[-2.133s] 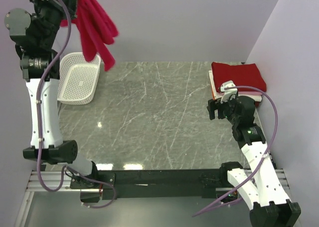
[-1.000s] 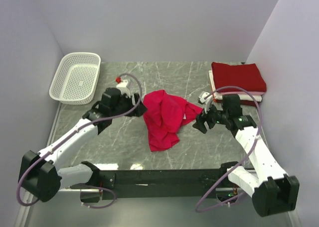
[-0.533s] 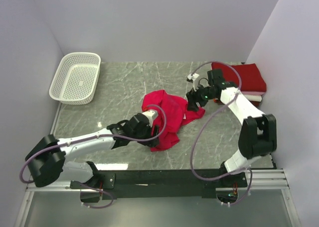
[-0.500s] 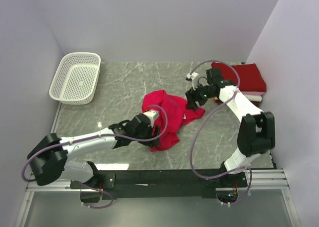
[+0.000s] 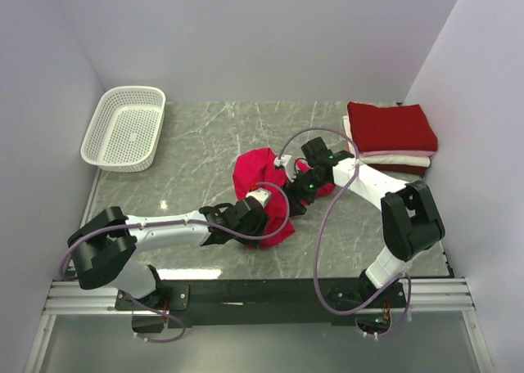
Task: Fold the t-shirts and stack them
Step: Flatten the tshirt out
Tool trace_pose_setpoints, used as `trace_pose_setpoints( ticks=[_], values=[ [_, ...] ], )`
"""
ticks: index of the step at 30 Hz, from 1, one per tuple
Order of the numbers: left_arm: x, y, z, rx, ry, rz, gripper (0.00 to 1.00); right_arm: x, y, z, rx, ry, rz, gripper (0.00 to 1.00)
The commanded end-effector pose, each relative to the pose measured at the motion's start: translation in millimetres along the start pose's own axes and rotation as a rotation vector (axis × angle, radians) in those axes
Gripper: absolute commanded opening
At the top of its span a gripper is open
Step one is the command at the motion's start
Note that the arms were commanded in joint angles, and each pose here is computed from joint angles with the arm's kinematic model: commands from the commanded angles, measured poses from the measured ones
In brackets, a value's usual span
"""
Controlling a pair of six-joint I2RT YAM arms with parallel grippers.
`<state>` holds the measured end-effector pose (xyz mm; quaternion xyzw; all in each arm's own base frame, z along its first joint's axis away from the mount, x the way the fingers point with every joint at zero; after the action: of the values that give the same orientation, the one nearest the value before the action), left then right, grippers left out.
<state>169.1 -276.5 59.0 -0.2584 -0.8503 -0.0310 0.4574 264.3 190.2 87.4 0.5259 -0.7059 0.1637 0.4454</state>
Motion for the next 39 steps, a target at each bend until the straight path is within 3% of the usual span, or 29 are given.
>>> trace_pose_setpoints(
  ticks=[1,3,5,7,10,11,12,13,14,21,28,32,37,39],
  values=[
    [-4.3,2.1,-8.2,0.015,-0.045,-0.033,0.61,-3.0,-11.5,-15.6,-0.058,-0.047,0.125,0.78],
    [-4.5,1.8,-9.5,0.021,-0.053,-0.036,0.56,-8.3,-23.6,-15.4,-0.083,-0.033,0.187,0.78],
    [-4.4,0.3,-10.3,0.027,-0.057,-0.028,0.42,-15.1,-29.9,-14.3,-0.127,-0.013,0.23,0.76],
    [-3.7,-2.3,-11.7,0.032,-0.062,-0.014,0.25,-20.5,-29.1,-14.8,-0.147,0.0,0.227,0.69],
    [-0.7,-2.6,-12.7,0.035,-0.078,0.002,0.13,-25.5,-28.2,-17.3,-0.158,0.005,0.226,0.52],
    [0.7,-1.8,-11.9,0.035,-0.084,0.003,0.1,-23.9,-28.1,-21.2,-0.154,-0.004,0.231,0.29],
    [3.2,-1.1,-13.2,0.04,-0.093,0.002,0.08,-20.1,-29.2,-24.7,-0.153,-0.011,0.241,0.15],
    [10.5,-1.1,-18.3,0.047,-0.117,0.011,0.07,-13.2,-29.9,-31.2,-0.144,-0.014,0.25,0.03],
    [14.7,1.1,-20.8,0.048,-0.134,0.004,0.06,-1.2,-29.3,-39.5,-0.13,-0.039,0.268,0.0],
    [84.4,11.1,-73.2,0.046,-0.337,-0.017,0.0,130.2,-18.2,-97.6,0.03,-0.197,0.444,0.0],
    [231.0,23.4,-157.9,-0.038,-0.688,-0.029,0.01,270.2,35.5,-143.5,0.333,-0.465,0.674,0.0],
    [342.9,19.5,-197.1,-0.051,-0.919,0.087,0.01,353.6,80.7,-151.9,0.418,-0.686,0.842,0.0],
    [443.3,18.0,-208.7,-0.087,-1.111,0.232,0.01,441.2,129.6,-142.5,0.443,-0.853,1.012,0.0],
    [464.0,18.1,-210.3,-0.098,-1.157,0.26,0.01,469.6,148.8,-139.1,0.458,-0.923,1.059,0.0]
  ],
)
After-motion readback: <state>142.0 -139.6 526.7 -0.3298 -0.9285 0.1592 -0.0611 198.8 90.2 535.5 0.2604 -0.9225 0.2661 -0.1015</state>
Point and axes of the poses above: each gripper's point midway between its finger pads, its own x axis back along the fingers, its own y axis along the line the jaws close on, z = x × y, the point moved 2 cm from there along x, back along the fingers, and after that the axes turned 2 degrees about x, right-handed, at the moved point
